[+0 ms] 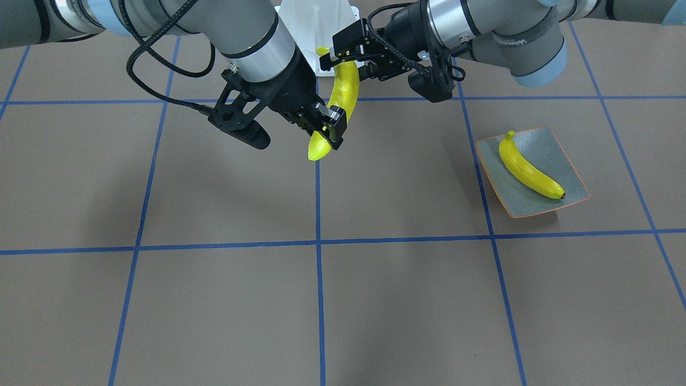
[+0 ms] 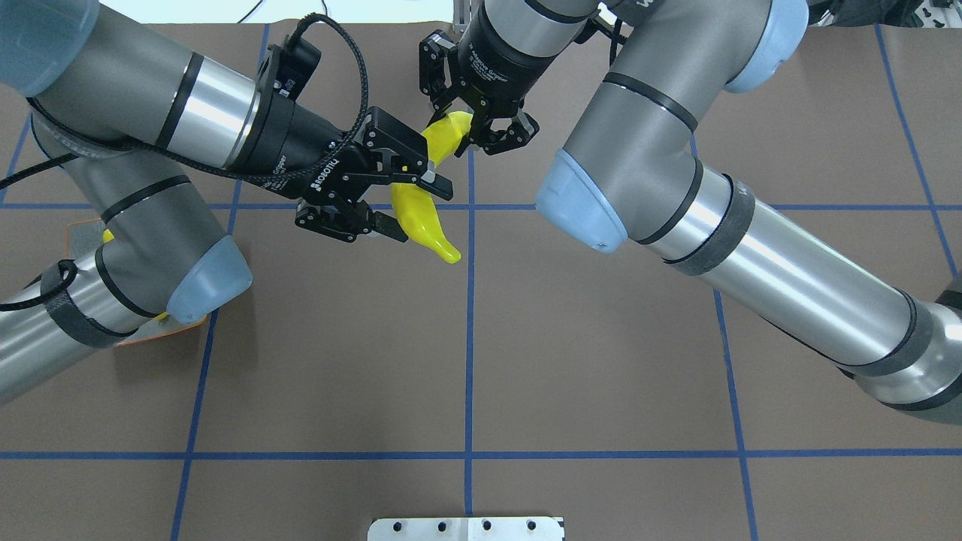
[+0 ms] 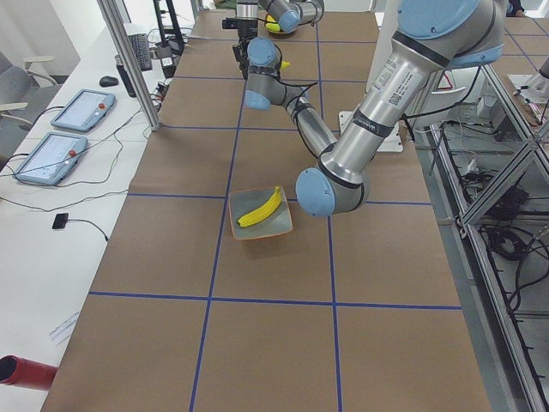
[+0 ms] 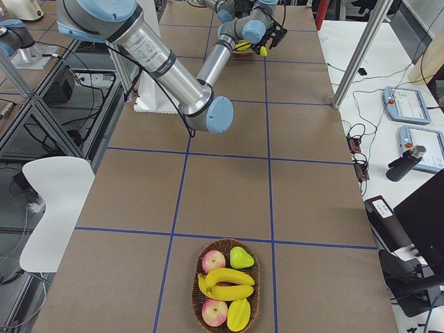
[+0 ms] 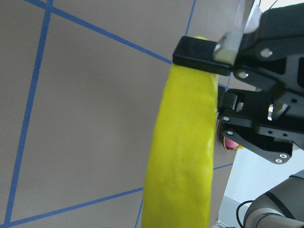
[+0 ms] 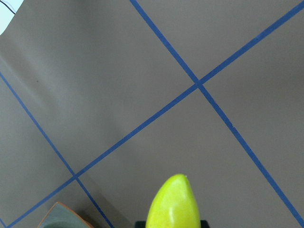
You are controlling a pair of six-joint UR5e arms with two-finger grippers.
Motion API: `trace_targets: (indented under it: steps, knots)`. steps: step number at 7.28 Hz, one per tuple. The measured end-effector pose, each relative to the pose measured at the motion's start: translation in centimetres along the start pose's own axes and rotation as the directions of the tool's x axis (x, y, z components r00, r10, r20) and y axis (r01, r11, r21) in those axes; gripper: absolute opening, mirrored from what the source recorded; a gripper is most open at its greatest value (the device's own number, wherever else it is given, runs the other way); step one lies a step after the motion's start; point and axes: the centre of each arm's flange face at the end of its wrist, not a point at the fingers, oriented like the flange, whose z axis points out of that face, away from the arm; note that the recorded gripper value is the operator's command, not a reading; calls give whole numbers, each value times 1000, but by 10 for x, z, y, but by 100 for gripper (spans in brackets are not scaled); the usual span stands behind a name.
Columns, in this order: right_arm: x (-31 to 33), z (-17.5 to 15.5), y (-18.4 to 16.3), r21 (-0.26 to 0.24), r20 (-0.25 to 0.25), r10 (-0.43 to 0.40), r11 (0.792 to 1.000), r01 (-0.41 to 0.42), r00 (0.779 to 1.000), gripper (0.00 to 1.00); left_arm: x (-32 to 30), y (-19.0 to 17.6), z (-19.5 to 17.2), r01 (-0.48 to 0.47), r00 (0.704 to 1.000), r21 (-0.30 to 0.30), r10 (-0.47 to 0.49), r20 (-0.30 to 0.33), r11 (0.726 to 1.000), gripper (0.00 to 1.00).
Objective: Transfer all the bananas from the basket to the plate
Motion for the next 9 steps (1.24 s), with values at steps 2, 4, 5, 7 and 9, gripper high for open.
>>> trace_targets:
  steps: [2, 4, 5, 7, 9]
  knots:
    - [3, -2, -2, 2, 2, 0, 1000, 0, 1000, 0, -2, -5, 2, 6, 1000, 19, -6, -1, 1000, 63]
    - [4, -2, -3, 3, 1, 1, 1000, -1, 1000, 0, 1, -4, 1, 5, 1000, 24, -4, -7, 1000, 59]
    - [5, -1, -3, 3, 1, 2, 1000, -2, 1000, 0, 3, -2, 0, 2, 1000, 23, -2, -11, 1000, 57]
    - [6, 0, -4, 3, -1, 3, 1000, -3, 1000, 0, 4, -1, 0, 0, 1000, 23, 0, -13, 1000, 46]
    - [7, 0, -4, 2, -3, 4, 1000, -4, 1000, 0, 5, -1, 0, -1, 1000, 23, 2, -14, 1000, 0]
